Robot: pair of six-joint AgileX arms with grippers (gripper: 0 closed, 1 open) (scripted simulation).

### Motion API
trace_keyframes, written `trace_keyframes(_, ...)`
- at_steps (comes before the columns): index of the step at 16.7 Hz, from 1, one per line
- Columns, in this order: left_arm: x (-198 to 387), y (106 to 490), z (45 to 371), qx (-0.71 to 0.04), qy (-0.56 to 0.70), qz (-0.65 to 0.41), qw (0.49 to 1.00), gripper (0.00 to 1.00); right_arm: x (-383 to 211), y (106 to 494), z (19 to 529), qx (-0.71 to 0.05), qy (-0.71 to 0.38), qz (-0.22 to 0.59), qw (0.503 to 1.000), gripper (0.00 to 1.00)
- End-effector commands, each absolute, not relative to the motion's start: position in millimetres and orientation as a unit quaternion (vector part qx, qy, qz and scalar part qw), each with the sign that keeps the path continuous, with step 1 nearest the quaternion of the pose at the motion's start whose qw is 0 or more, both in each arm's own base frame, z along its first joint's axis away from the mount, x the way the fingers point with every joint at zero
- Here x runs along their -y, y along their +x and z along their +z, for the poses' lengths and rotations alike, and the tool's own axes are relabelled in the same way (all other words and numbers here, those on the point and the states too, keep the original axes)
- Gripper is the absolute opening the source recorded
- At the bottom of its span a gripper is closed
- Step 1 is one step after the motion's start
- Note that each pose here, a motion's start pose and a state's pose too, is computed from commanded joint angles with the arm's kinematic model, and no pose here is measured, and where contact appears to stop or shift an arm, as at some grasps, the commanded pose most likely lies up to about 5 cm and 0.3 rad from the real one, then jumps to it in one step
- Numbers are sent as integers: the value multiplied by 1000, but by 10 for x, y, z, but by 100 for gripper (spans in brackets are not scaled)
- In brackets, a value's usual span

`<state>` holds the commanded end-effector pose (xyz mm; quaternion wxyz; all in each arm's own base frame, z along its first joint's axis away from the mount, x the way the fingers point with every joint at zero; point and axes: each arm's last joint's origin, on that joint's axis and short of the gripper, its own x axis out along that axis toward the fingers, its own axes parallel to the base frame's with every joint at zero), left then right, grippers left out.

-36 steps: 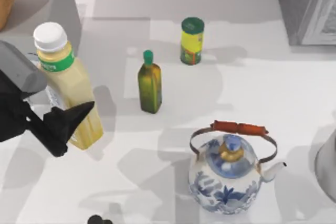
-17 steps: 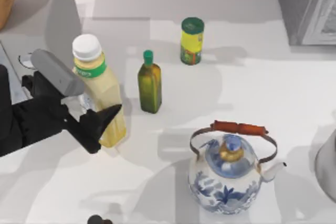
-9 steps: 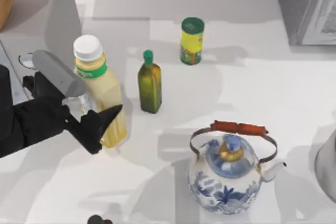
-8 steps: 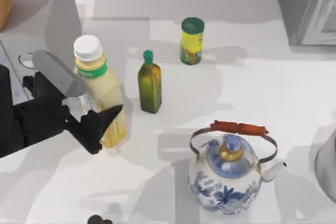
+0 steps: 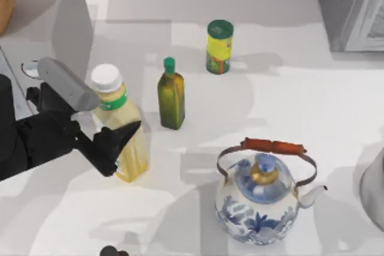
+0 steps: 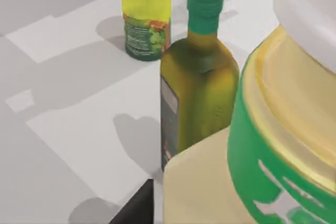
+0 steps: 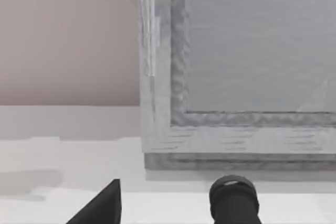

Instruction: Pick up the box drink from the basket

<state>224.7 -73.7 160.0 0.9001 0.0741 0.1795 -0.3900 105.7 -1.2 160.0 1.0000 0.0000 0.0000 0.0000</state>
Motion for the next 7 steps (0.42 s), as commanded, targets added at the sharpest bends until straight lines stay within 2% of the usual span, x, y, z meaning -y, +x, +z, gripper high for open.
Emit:
trace_keyframes(1, 737, 2247, 1600, -180, 74, -390, 900, 98, 12, 1057, 1600, 0, 0, 0, 1000, 100)
trace_keyframes(2, 737, 2247, 1600, -180, 74, -390, 900, 100, 12, 1057, 1600, 0, 0, 0, 1000, 100)
trace_keyframes(7, 737, 2247, 1600, -180, 74, -390, 900, 100, 12, 1057, 1600, 0, 0, 0, 1000, 100)
